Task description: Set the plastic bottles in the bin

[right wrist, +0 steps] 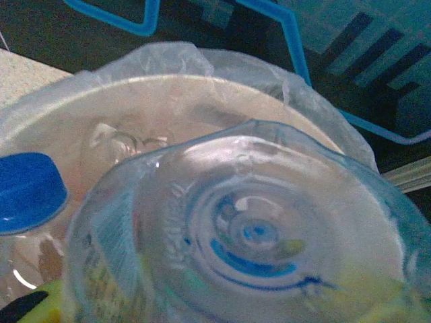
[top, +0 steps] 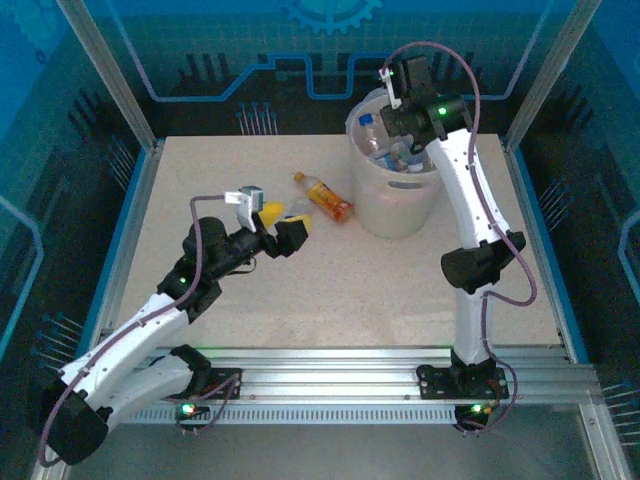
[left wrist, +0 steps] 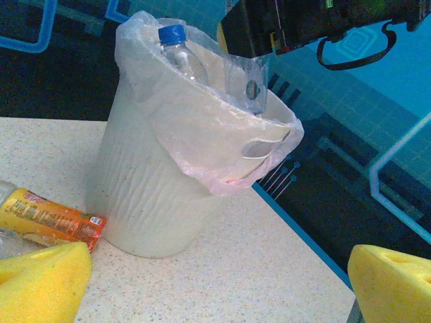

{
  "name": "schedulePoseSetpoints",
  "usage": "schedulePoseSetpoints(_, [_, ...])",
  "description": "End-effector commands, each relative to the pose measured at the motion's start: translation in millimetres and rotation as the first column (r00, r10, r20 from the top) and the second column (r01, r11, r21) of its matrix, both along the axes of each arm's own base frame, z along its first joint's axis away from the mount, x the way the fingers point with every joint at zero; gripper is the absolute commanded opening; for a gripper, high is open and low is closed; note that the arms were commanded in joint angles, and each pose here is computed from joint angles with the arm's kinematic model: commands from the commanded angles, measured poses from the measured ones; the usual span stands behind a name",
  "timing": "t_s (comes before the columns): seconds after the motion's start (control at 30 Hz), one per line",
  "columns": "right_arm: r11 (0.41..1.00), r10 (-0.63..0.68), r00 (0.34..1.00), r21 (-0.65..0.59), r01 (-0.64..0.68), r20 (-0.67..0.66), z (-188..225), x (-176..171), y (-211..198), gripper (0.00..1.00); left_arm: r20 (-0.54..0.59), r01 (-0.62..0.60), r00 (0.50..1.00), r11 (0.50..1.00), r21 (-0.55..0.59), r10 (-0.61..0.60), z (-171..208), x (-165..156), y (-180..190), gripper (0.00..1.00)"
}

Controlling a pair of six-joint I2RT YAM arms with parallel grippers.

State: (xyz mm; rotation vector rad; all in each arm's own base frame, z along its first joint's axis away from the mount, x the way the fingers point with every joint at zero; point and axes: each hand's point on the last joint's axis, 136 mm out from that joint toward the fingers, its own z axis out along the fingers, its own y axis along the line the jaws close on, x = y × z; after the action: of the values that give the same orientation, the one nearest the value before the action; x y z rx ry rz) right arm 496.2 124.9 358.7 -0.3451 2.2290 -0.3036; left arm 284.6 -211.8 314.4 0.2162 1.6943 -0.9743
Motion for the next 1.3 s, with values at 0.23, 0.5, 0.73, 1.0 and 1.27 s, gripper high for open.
schedulePoseSetpoints(0.23, [0.998,-0.053,0.992,-0.049,0.048,-0.112,-46,13,-15,0.77,-0.007,-0.015,1.0,1.0,0.024,0.015,-5,5,-2,0.99])
schedulePoseSetpoints(0.5, [1.0,-0.018,0.996,0.0,0.018,-0.086,-33,14,-8,0.88,-0.019,-0.025,1.0,0.999,0.032,0.025,-9,9,-2,0.99])
schedulePoseSetpoints(0.73, [0.998,0.004,0.999,0.063,-0.002,-0.045,-8,2,-5,0.92,-0.066,-0.054,0.996,0.995,0.079,0.06,-23,16,1,0.99])
schedulePoseSetpoints(1.0, [0.979,0.024,1.0,0.202,-0.021,-0.013,23,-29,2,1.0,-0.197,-0.087,0.971,0.969,0.23,0.134,-60,31,5,0.99])
schedulePoseSetpoints(1.27, [0.943,-0.01,1.0,0.331,0.007,0.007,42,-69,-2,1.0,-0.339,-0.075,0.909,0.896,0.437,0.241,-113,47,13,0.99])
